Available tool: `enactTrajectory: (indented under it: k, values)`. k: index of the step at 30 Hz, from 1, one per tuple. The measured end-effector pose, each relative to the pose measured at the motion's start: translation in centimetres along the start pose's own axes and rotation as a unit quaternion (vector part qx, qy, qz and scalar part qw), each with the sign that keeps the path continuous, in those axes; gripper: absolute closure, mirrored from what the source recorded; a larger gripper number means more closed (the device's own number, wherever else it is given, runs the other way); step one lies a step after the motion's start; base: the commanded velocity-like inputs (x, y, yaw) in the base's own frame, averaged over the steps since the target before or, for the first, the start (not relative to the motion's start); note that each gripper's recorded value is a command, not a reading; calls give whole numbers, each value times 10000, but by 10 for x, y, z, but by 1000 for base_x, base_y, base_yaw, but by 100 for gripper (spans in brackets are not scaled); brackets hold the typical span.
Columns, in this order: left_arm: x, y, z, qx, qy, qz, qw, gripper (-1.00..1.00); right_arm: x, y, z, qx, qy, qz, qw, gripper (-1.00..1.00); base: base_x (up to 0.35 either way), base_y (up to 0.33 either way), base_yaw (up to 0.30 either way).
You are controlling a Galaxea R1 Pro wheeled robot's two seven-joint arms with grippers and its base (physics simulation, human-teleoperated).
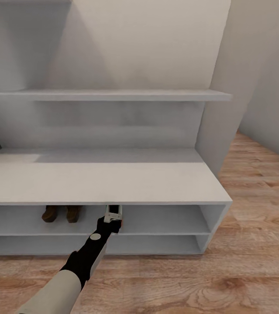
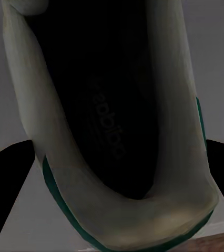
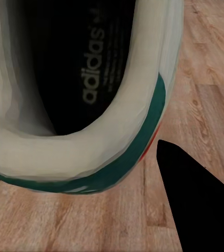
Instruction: Pick up the two gym shoes and the two sandals from the corridor floor and place them onto the hallstand (shoe rack) in the corridor, making sure they are on the rack and not on the floor. Arrange them so the two gym shoes are next to each other and the two sandals are next to each other.
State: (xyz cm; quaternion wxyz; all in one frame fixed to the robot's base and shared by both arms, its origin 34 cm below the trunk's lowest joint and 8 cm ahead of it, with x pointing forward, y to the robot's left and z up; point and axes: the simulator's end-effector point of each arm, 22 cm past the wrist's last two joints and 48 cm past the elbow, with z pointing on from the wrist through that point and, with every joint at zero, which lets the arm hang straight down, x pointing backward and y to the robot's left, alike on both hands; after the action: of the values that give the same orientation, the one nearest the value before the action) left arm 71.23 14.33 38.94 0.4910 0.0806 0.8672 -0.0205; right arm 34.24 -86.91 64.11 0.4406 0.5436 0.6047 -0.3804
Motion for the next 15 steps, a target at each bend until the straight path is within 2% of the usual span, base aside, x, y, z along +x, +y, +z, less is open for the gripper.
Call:
enactTrajectory:
  k: [15]
  values:
    - [1,-1,0,15,8,2,10000,100,0,0,0,-2,-3,-3,10000,100,17,0,0]
